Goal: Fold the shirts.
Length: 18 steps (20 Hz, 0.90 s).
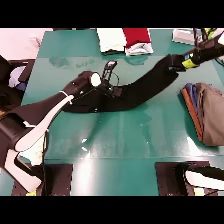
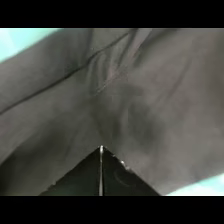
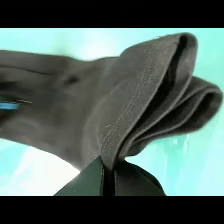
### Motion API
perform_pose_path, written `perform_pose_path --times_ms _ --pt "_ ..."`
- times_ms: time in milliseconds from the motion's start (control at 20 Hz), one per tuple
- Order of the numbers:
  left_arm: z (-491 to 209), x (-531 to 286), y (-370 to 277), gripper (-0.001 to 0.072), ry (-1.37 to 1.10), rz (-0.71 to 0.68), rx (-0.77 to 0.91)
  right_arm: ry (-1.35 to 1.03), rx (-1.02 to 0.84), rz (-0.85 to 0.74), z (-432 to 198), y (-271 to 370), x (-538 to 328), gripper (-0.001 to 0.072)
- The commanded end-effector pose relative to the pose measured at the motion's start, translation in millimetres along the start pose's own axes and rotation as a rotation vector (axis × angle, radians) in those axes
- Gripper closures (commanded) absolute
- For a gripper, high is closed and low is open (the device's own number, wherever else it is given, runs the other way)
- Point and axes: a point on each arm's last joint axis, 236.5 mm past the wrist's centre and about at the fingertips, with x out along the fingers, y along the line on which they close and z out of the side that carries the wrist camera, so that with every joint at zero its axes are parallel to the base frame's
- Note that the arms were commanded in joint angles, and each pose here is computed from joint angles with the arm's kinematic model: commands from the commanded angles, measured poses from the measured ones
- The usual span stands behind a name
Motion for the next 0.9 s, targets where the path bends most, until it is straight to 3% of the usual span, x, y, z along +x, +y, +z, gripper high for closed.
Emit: perform_pose_path --times_ms 0,450,650,850 --pt "-8 19 -8 0.0683 0.032 -0.031 -0.011 -0.068 -0.058 0.056 15 47 -24 0.0696" --pt "8 -16 27 0.0683 0.021 0.02 -0.025 -0.091 -0.12 0.141 31 109 -18 0.0696" --pt "46 -116 97 0.0683 -0.082 0.196 0.002 -0.097 -0.147 0.34 38 180 -9 0.0697" --pt "69 -260 170 0.0682 -0.245 0.457 0.008 -0.056 -0.191 0.498 22 263 34 0.0696"
